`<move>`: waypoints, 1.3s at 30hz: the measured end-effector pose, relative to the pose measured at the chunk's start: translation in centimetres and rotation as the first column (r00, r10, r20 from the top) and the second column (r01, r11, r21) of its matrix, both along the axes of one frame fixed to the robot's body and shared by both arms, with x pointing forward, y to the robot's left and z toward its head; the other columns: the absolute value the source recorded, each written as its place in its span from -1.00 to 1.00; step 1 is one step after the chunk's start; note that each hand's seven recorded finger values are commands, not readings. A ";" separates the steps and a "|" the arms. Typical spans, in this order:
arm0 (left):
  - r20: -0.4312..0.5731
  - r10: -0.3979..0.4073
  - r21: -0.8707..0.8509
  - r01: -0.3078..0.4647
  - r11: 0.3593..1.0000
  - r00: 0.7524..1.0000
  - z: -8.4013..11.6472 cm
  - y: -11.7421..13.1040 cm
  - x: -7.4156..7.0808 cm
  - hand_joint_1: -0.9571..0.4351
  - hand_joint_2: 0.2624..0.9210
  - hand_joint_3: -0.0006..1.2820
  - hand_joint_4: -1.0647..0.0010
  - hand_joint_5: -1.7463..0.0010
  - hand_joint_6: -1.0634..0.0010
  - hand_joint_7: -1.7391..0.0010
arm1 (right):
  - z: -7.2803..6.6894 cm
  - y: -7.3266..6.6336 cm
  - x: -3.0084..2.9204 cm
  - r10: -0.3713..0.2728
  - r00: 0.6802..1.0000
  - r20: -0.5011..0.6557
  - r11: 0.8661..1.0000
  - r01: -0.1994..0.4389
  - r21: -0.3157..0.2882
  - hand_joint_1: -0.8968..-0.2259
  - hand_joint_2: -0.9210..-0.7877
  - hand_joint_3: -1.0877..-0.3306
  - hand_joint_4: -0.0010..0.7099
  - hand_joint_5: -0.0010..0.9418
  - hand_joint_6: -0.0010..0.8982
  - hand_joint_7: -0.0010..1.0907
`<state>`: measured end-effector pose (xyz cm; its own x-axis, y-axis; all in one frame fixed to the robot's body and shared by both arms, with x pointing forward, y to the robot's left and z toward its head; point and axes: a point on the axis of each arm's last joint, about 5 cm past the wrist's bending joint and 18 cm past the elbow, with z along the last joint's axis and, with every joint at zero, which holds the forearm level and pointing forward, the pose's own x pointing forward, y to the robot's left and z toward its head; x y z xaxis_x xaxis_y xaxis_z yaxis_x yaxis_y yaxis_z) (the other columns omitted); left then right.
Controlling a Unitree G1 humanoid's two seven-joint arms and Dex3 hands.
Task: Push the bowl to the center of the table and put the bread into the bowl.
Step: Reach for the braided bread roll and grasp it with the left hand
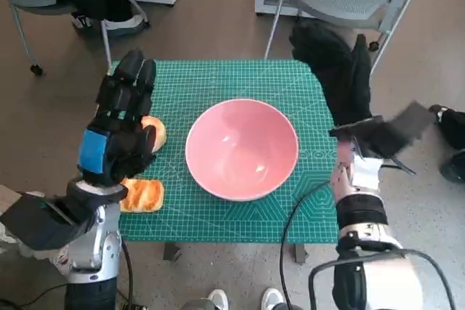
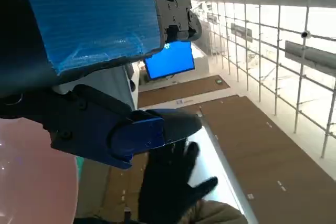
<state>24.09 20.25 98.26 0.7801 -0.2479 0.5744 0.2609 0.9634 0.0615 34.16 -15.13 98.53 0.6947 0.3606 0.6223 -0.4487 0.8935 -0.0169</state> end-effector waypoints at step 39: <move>-0.051 0.189 0.613 -0.119 0.781 0.981 6.6 4.3 -2.6 -0.15 0.15 -0.96 1.00 1.00 0.71 0.83 | -0.5 0.0 -2.07 0.049 0.985 0.166 0.999 -0.049 -0.003 -0.43 -1.00 -0.44 -0.77 -1.00 -0.62 -0.98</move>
<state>21.45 24.53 104.82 0.8836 -0.3883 0.2617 0.1511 0.7653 0.6256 32.09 -15.08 98.03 0.5629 0.3911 0.7281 -0.4830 0.8706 -0.0942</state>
